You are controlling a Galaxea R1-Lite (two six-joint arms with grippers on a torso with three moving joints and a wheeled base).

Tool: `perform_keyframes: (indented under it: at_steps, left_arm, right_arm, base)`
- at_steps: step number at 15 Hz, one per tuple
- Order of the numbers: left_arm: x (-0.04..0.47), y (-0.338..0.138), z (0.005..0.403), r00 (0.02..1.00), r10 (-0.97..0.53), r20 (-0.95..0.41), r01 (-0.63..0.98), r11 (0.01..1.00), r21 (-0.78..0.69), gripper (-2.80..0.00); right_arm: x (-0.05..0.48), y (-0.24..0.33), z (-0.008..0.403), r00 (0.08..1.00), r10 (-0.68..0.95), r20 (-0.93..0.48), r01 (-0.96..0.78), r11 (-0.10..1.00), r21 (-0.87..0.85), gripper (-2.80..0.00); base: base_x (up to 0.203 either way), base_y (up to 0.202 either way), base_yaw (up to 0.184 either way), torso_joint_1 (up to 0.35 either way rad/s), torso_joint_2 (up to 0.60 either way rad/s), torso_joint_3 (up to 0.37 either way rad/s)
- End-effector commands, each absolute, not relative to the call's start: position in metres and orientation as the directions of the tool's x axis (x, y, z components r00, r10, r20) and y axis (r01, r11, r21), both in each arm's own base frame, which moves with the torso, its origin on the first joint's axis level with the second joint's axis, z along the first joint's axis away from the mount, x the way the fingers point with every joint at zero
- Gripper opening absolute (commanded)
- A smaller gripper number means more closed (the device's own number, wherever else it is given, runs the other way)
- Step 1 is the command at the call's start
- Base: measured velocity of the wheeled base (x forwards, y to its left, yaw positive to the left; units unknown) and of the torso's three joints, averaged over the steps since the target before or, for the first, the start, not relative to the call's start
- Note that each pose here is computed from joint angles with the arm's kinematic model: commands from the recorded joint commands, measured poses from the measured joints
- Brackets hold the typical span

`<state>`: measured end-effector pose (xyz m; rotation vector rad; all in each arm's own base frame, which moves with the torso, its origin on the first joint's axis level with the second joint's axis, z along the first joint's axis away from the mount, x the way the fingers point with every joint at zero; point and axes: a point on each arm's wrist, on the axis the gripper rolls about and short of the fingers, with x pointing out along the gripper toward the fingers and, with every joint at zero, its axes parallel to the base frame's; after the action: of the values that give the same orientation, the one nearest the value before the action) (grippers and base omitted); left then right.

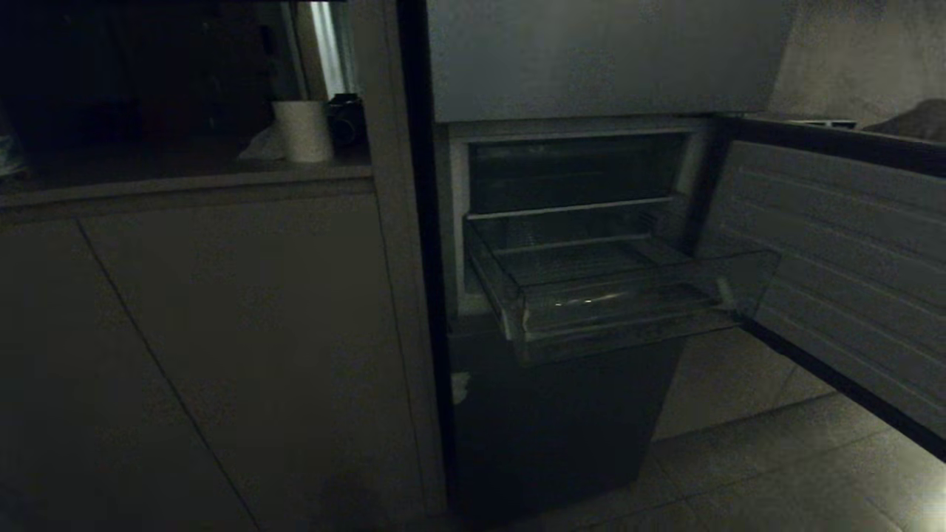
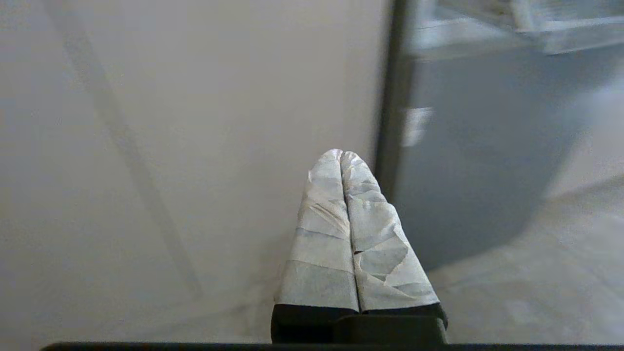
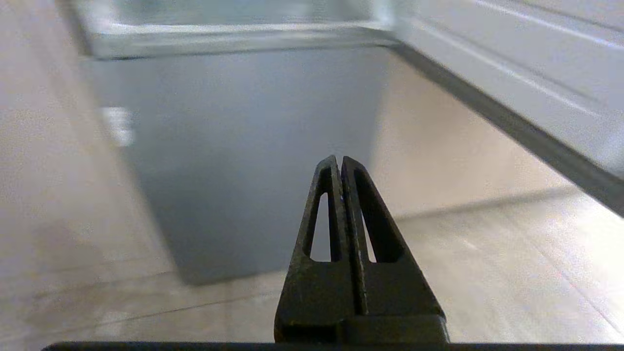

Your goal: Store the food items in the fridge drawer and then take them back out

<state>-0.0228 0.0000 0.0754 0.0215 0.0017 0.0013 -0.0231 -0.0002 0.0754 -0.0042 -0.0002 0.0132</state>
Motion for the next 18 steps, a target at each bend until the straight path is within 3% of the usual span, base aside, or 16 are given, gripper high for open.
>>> perform_keyframes:
  at_steps: [1, 18]
  left_arm:
    - [-0.0228, 0.0000, 0.0753, 1.000, 0.002, -0.002, -0.002, 1.000, 0.021, -2.80]
    - [-0.0228, 0.0000, 0.0753, 1.000, 0.002, -0.002, -0.002, 1.000, 0.021, -2.80]
  right_arm:
    - [-0.0229, -0.0002, 0.0754, 1.000, 0.014, -0.003, -0.014, 1.000, -0.003, -2.80]
    - [-0.0229, -0.0002, 0.0754, 1.000, 0.015, -0.003, -0.015, 1.000, -0.006, -2.80]
  base:
    - [0.001, 0.006, -0.174, 0.006, 0.01, 0.003]
    - [0.000, 0.008, -0.176, 0.003, 0.00, 0.003]
